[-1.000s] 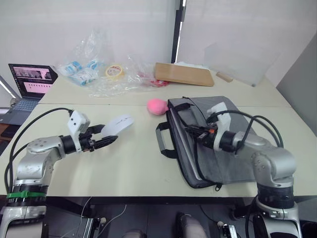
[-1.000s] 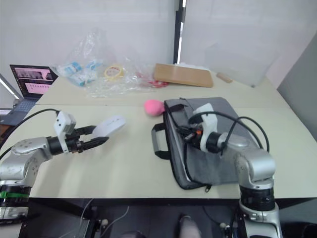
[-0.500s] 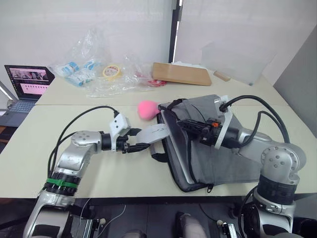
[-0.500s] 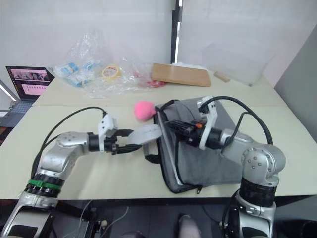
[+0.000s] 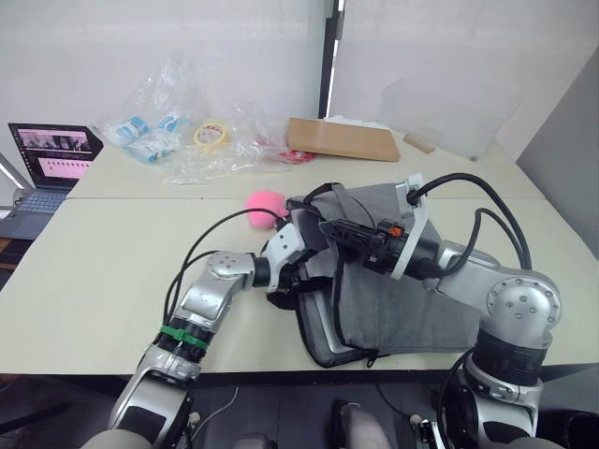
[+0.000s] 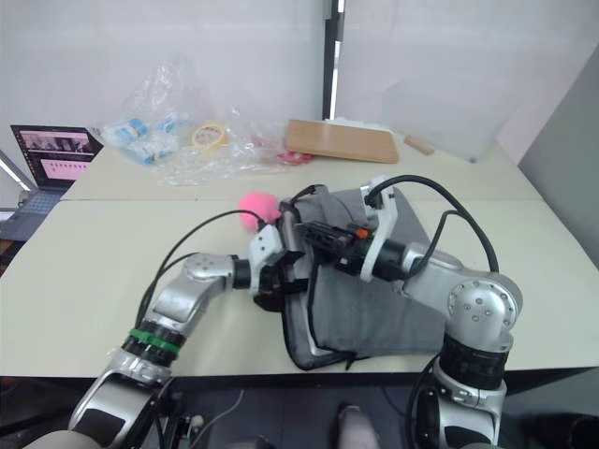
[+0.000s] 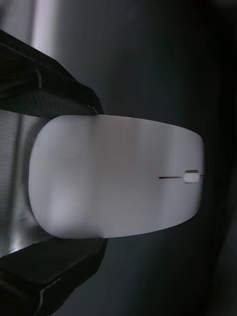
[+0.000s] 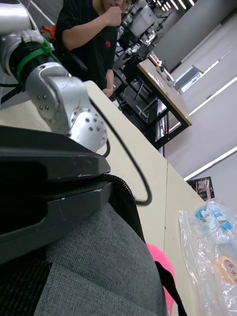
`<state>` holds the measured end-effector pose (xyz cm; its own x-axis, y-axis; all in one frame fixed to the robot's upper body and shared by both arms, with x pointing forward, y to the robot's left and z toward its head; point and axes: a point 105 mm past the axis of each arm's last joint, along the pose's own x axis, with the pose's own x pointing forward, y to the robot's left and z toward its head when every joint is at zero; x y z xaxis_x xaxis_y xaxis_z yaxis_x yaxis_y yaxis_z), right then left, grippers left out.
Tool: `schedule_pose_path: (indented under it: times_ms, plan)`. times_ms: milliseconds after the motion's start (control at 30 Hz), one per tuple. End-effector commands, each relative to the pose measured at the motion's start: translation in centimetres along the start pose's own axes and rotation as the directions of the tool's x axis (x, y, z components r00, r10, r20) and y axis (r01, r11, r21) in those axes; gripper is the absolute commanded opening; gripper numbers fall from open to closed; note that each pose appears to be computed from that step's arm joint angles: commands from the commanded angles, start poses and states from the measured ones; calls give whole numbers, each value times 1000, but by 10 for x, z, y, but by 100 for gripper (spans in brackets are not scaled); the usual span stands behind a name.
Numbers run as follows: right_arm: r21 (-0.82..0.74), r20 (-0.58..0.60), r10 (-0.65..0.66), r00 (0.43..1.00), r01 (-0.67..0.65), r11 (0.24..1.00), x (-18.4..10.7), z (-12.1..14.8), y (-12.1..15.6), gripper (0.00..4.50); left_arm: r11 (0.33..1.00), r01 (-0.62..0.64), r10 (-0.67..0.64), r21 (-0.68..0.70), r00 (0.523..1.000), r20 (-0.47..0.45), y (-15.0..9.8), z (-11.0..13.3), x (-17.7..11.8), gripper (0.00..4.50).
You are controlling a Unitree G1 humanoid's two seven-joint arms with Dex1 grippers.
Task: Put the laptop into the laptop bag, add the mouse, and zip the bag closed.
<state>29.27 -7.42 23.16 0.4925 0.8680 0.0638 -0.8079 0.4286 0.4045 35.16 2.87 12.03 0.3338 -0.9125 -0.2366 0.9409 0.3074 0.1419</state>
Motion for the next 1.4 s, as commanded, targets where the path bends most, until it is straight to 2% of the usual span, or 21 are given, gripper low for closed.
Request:
schedule_pose_path:
  times_ms: [33, 233, 667, 700, 767, 833, 1100, 1400]
  plan:
    - [-70, 52, 108, 993, -104, 992, 0, 16, 26, 4, 1000, 7, -8, 27, 1000, 29, 4, 14, 12, 278]
    - [-68, 52, 104, 993, -100, 993, 0, 18, 28, 4, 998, 58, -57, 20, 997, -48, 2, 3, 40, 278]
    - [-68, 56, 83, 995, -79, 995, -4, 21, 28, 4, 993, 120, -117, 20, 988, -96, -3, 6, 65, 278]
    - [-67, 55, 82, 995, -78, 995, -4, 21, 28, 4, 992, 125, -122, 24, 988, -91, -3, 7, 64, 278]
    - [-66, 55, 79, 995, -75, 995, -5, 21, 27, 0, 992, 126, -123, 27, 989, -76, -2, 8, 58, 380]
    - [-65, 55, 77, 996, -73, 995, -5, 21, 27, 0, 992, 125, -123, 25, 990, -65, 0, 9, 54, 443]
    - [-58, 54, 79, 995, -75, 995, -4, 22, 24, 0, 995, 91, -90, 28, 995, -47, 5, 7, 17, 447]
    - [-57, 48, 80, 996, -77, 995, -4, 24, 22, 0, 999, 40, -40, 12, 999, 15, 4, 5, -24, 447]
